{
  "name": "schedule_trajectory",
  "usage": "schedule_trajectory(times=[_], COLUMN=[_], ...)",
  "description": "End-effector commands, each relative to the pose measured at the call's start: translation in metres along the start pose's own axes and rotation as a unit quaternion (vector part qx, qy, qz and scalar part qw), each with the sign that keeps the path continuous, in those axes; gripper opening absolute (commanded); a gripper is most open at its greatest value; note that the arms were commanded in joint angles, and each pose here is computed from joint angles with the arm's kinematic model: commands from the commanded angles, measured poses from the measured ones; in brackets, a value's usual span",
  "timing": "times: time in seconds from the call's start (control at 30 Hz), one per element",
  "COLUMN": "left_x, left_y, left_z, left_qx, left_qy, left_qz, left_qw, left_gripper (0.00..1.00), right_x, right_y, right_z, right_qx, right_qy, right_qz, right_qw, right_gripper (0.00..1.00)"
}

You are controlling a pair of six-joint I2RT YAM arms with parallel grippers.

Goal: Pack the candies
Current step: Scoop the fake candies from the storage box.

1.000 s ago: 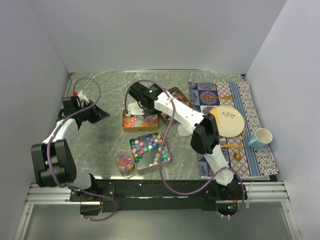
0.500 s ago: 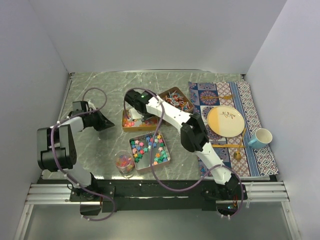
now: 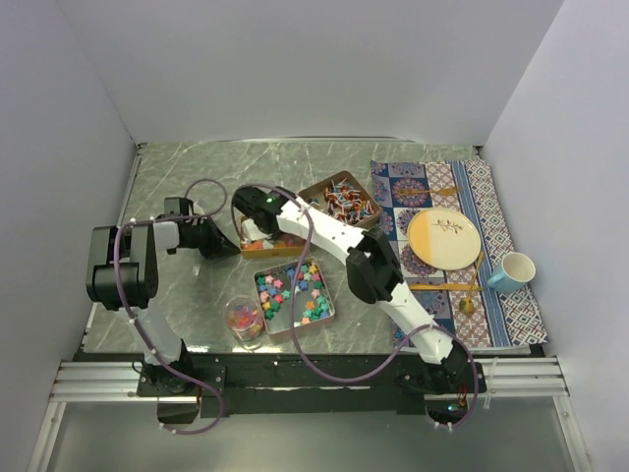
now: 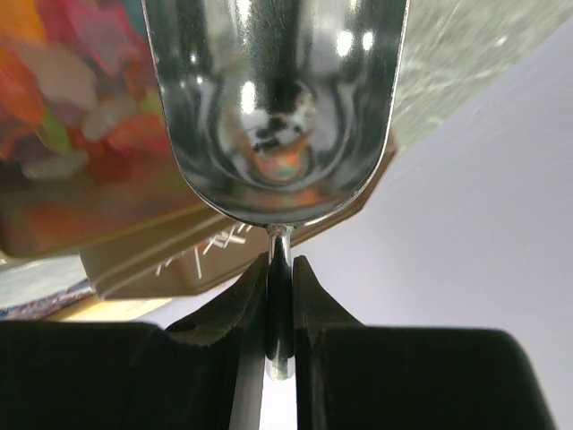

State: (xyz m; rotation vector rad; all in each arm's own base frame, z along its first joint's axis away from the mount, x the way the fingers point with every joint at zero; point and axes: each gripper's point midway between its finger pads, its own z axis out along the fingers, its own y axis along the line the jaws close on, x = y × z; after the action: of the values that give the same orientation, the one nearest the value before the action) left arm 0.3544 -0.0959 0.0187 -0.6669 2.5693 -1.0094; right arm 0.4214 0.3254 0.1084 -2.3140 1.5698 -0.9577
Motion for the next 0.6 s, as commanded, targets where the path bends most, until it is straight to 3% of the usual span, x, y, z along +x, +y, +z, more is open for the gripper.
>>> schedule_trajectory(times=[0.0, 0.37, 0.57], left_x=[-0.005, -0.01, -0.017], left_y=[-0.021, -0.028, -0.031], left_z=[0.002, 0.008, 0.006], left_qx=[0.027, 0.036, 0.031], left_qy=[0.001, 0.006, 0.003], left_qz=[0.014, 0.023, 0.037], left_qw=[1.0, 0.999, 0.999], left_gripper=[0.01, 0.01, 0.01], right_x=[-0.033, -0.068, -0.077], right_y=[0.006, 0.03, 0.036], right_z=[0.001, 0.0, 0.016], right_qx=[-0.002, -0.033, -0.066], right_qy=[-0.024, -0.108, -0.169], right_qz=[-0.086, -0.121, -0.048], right_qw=[0.996, 0.986, 0.982], right_gripper=[0.0, 0.0, 0.0])
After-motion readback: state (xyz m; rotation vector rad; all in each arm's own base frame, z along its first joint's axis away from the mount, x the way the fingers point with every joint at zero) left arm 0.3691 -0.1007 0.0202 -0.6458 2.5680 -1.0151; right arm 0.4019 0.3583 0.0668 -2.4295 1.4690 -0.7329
